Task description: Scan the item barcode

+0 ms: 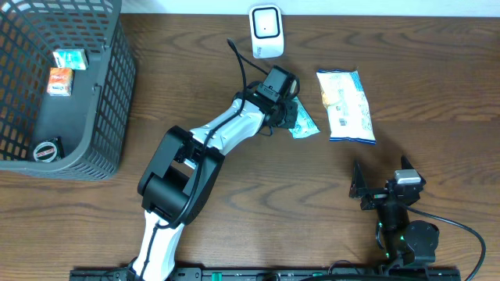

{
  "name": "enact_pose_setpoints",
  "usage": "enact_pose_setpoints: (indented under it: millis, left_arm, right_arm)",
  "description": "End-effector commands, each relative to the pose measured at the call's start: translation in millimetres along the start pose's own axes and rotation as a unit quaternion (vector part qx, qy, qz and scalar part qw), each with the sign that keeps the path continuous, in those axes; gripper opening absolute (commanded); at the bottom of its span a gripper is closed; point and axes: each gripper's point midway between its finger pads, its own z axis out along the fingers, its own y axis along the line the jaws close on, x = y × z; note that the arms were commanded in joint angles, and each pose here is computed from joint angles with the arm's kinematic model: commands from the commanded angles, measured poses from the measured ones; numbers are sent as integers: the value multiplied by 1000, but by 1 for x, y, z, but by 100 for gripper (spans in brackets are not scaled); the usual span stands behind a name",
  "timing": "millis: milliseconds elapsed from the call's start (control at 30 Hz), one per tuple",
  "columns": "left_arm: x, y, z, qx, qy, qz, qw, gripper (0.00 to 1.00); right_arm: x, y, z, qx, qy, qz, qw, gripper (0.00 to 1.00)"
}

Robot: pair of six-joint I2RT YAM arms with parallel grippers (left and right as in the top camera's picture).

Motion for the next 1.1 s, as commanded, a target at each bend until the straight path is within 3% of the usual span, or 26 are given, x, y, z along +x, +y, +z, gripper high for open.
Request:
enact_pose_setpoints:
  millis: [0,133,467,1067]
  left_arm:
    - [17,-5,5,20,42,-32,998,19]
    - [25,-15,4,45,62,-47,996,19]
    - [19,6,24,-5,34,-40,999,19]
    - [6,-9,34,46,7,102,994,19]
  right_arm:
    - [0,2,0,-5,0,-6,1000,99]
    - [0,2,0,-5,0,-6,1000,99]
    - [0,2,0,-5,0,-6,1000,99]
    - [0,2,0,-5,0,-6,1000,99]
